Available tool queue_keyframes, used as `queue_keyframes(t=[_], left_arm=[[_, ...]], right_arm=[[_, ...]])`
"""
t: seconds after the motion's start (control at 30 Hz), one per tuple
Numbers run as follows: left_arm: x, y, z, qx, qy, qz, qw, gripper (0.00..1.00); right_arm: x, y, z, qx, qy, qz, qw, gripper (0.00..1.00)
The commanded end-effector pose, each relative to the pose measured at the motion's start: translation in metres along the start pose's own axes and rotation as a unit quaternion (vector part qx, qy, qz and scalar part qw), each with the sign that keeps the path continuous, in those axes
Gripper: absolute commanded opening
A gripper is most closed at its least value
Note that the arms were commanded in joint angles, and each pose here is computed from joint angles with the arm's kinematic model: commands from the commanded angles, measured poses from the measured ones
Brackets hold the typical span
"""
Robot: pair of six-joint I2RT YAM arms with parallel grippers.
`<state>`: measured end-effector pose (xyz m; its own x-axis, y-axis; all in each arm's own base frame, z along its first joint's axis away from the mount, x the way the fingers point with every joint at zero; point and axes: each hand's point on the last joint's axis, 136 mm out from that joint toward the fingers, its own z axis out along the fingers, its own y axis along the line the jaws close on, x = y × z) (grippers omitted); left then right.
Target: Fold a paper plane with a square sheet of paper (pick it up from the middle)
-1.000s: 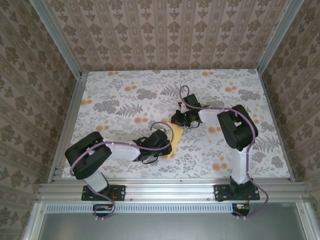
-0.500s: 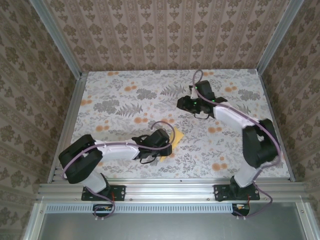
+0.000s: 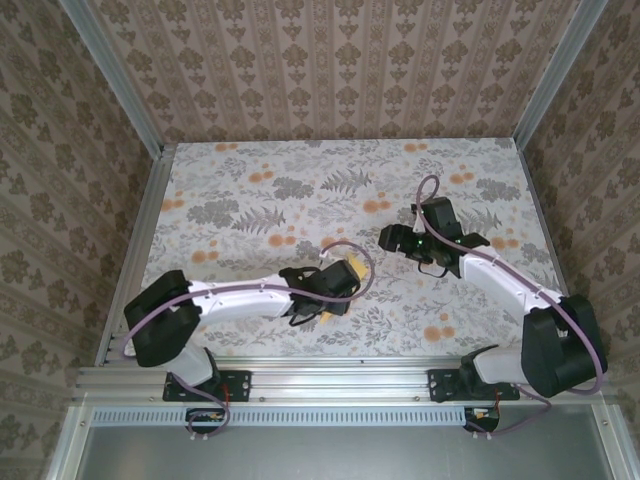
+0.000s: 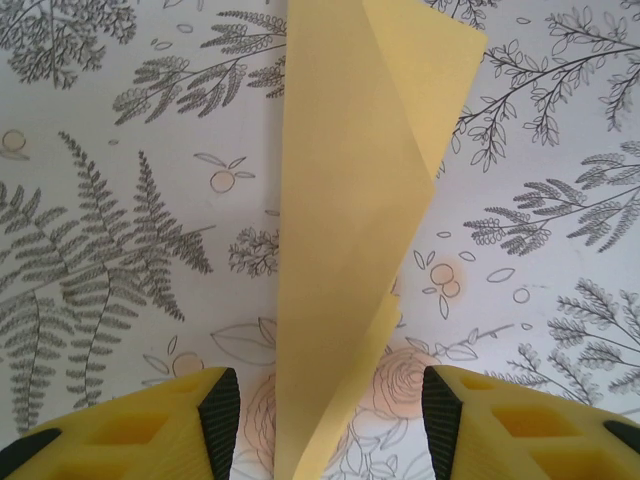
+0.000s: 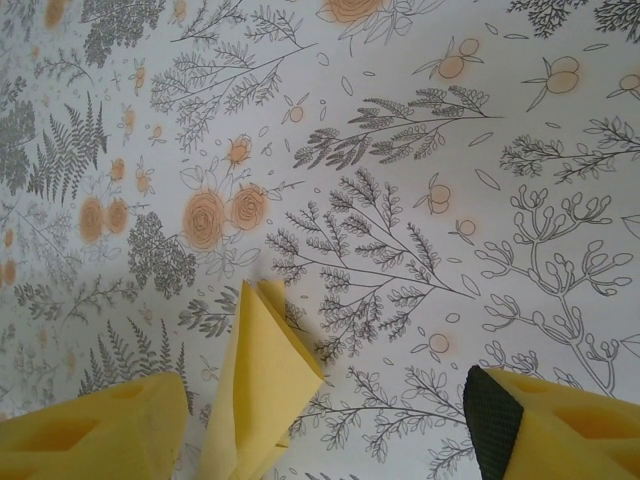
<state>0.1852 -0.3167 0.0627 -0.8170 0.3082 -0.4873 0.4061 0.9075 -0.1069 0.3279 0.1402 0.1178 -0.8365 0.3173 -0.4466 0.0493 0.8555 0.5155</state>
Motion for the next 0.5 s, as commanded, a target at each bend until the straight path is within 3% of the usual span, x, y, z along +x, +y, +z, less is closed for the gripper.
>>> queue_keyframes(t=[0.0,0.47], left_arm=[[-0.005,-0.001,0.005,-0.025,0.006,0.044,0.999,0.54],[-0.012,0.003,0.028,-0.051,0.035,0.049,0.997,0.44]], right_arm=[[-0.001,-0.007,-0.007,0.013,-0.014,-0.002,1.000,0.77],[0.002,-0.010,-0.005,0.011,-0.009,0.008,1.000,0.77]])
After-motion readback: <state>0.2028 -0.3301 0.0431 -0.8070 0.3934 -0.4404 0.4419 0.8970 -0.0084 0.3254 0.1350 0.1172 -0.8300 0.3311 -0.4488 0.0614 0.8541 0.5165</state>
